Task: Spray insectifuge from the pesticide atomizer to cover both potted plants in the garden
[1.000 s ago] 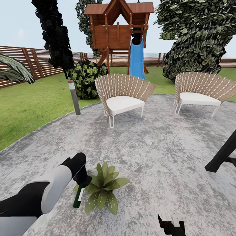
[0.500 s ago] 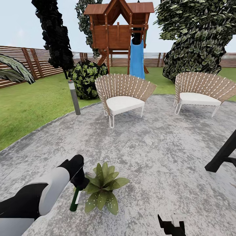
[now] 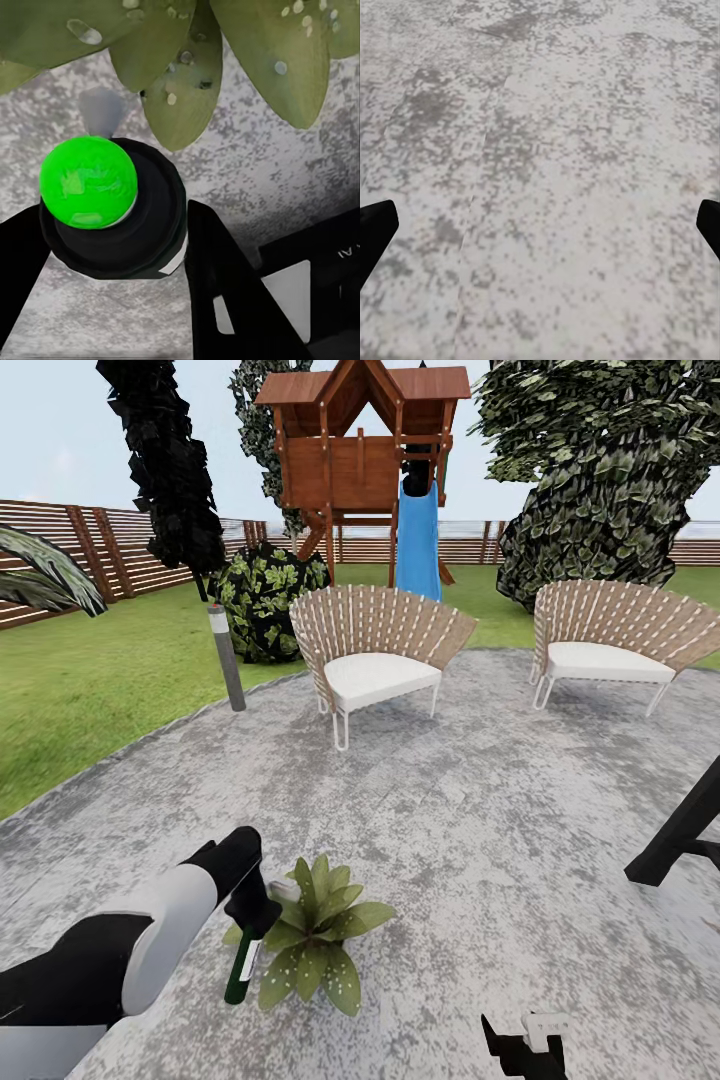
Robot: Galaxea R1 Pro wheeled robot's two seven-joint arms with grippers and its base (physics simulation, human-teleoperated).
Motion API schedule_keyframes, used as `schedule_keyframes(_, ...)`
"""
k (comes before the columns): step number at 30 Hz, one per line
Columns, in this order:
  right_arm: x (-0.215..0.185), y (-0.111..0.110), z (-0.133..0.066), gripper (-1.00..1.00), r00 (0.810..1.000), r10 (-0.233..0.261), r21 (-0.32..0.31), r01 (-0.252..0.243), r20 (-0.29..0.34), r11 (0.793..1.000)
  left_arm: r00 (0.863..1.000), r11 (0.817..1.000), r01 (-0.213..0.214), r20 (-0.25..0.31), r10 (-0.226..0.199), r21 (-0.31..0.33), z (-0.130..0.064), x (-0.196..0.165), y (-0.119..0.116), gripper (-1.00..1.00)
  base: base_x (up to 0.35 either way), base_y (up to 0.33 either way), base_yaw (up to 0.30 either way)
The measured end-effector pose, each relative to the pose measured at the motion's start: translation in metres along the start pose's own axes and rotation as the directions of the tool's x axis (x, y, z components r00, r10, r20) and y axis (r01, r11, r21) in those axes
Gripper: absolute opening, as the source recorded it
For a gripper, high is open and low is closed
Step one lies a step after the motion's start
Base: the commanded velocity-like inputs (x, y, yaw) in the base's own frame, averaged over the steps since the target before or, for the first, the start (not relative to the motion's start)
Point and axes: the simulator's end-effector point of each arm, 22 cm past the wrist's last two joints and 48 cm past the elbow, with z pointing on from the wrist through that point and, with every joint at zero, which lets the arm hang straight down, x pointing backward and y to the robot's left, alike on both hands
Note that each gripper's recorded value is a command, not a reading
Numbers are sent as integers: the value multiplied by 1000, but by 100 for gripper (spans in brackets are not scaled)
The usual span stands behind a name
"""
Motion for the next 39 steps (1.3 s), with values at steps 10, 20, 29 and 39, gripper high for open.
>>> schedule_keyframes(10,0,0,0,100,1000,-1,-1,1,0,1000,1000,1000,5,-2,-5,-13,-1,2,9,-100,0,0,0)
schedule_keyframes(20,0,0,0,100,1000,-1,-1,1,0,1000,999,1000,-18,35,19,-8,-16,-19,-6,-100,0,0,0)
schedule_keyframes(29,0,0,0,100,1000,-1,-1,1,-1,1000,1000,999,-7,19,7,-42,-17,-9,17,-100,0,0,0)
schedule_keyframes(39,0,1,0,100,1000,0,-2,0,0,1000,999,998,-3,-36,1,-60,4,16,26,-100,0,0,0)
